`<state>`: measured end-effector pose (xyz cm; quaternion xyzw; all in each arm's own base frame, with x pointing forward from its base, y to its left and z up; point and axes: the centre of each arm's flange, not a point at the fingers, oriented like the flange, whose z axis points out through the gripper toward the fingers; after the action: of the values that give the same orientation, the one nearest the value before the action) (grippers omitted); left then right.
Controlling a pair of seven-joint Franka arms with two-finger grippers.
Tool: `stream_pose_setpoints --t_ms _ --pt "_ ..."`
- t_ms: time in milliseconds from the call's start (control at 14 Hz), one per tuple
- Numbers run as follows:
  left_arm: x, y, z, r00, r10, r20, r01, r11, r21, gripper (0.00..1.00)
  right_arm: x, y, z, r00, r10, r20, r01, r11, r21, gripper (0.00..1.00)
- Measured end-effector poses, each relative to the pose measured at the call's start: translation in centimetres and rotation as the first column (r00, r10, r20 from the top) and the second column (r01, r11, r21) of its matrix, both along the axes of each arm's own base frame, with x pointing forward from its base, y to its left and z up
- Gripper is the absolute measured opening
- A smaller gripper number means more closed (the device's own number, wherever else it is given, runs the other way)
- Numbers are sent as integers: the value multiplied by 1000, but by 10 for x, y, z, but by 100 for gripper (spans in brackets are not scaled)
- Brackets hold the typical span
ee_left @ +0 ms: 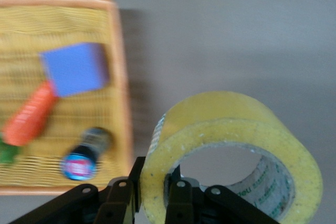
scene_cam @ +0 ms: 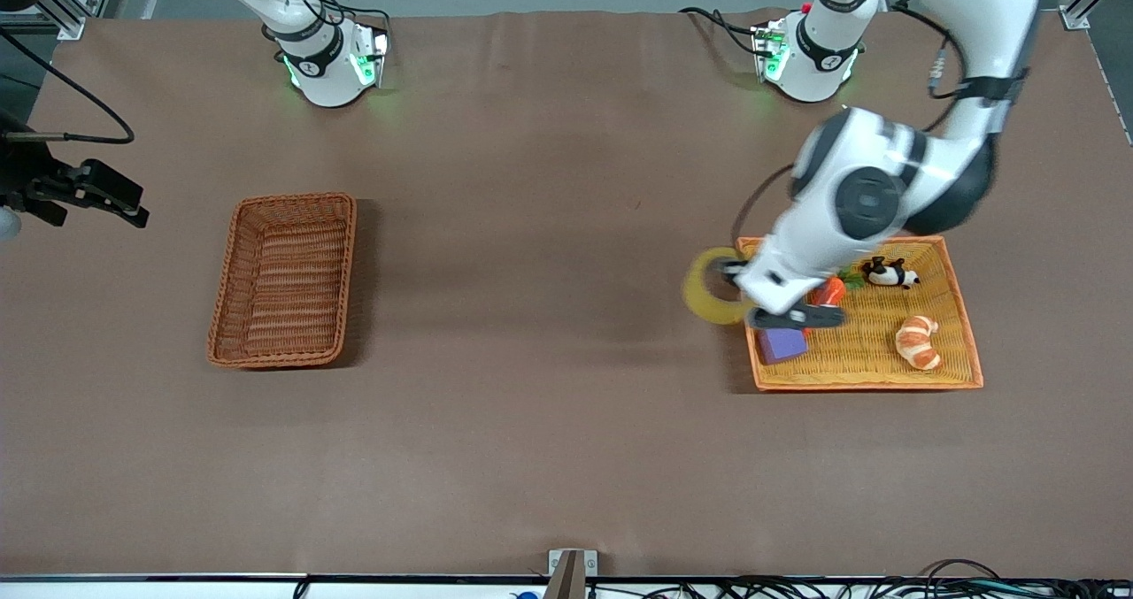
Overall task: Move tape to another basket
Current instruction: 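Lift the tape roll with the left gripper and carry it toward the basket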
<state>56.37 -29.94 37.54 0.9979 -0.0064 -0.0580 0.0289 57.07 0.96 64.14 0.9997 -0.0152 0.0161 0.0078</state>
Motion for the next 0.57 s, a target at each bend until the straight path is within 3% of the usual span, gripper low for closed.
stream_pose_setpoints --t_ms 357,571 --pt "-48 -134 5 998 -66 -25 63 993 -97 22 0 -1 0 1000 -1 0 1 1000 0 100" --pt "-65 -205 -7 993 -119 -22 115 983 -144 22 0 -1 0 1000 -1 0 1 1000 0 100"
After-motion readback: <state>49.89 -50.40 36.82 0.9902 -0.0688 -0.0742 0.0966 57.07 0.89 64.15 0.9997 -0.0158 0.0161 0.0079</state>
